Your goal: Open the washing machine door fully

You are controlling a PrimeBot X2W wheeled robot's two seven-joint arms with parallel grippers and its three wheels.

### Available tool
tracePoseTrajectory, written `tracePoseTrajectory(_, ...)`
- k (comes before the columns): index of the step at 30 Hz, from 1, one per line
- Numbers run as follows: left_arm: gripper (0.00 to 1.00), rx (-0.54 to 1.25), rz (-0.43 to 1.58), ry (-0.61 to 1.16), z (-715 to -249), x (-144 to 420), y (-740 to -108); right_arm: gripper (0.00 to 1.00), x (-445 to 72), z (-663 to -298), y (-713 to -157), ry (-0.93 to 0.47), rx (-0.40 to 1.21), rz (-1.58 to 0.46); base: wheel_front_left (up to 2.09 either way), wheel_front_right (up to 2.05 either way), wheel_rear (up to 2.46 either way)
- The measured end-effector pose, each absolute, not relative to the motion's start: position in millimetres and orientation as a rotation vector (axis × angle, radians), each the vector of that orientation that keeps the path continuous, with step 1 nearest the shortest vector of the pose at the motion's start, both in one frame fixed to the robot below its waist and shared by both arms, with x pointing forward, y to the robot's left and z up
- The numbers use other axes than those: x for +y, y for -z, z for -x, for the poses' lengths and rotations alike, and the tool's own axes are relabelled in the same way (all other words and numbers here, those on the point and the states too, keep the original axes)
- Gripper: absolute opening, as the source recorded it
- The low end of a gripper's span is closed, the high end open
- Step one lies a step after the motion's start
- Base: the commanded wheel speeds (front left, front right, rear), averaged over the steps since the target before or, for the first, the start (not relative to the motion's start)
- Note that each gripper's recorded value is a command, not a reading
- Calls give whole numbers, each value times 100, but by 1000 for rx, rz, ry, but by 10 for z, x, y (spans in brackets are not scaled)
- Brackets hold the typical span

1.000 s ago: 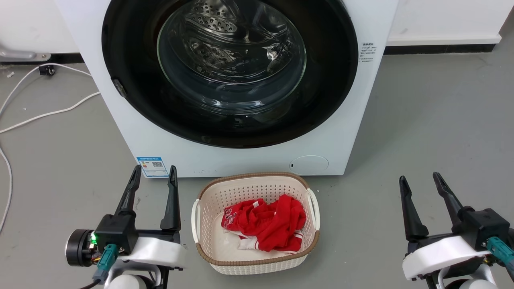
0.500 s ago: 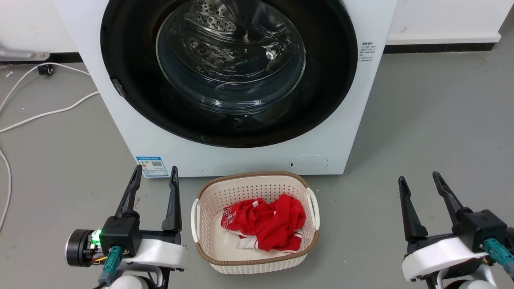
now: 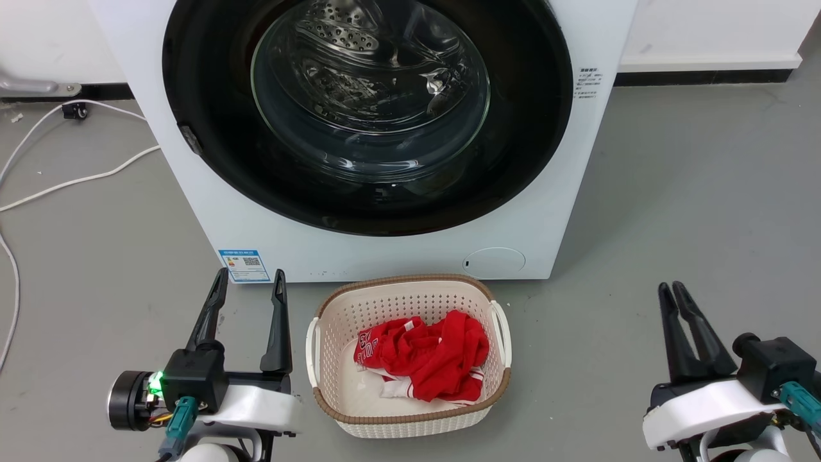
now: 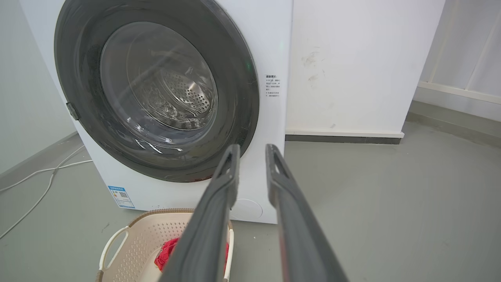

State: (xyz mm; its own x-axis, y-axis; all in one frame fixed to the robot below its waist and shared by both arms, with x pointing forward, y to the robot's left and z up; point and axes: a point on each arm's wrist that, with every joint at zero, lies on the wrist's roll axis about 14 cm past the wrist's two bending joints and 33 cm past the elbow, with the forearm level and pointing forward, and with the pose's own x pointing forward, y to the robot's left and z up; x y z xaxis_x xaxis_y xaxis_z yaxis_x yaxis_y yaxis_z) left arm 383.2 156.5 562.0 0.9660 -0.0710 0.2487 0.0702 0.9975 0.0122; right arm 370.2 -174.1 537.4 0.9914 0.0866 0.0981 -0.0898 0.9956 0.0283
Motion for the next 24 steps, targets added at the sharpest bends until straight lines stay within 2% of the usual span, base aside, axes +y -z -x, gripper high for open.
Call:
tracePoseTrajectory(5,100,-252,-5,72,-3831,1565,-5621,0,-1750,-3705,-5383,-85,-105,-78,0,0,0)
tracePoseTrajectory(10,100,-251,-4,68,-3837,1575,-5616,0,-1887,-3752,-5470,-38,-170,-320,0,0,0)
tracePoseTrajectory(18,100,-246,0,66,-3843,1583,-5599,0,-1961,-3960,-5540,19,-257,-1085,0,0,0)
tracePoseTrajectory(24,100,-241,3,65,-3903,1582,-5575,0,-2118,-4267,-5698,41,-318,-1547,0,0,0)
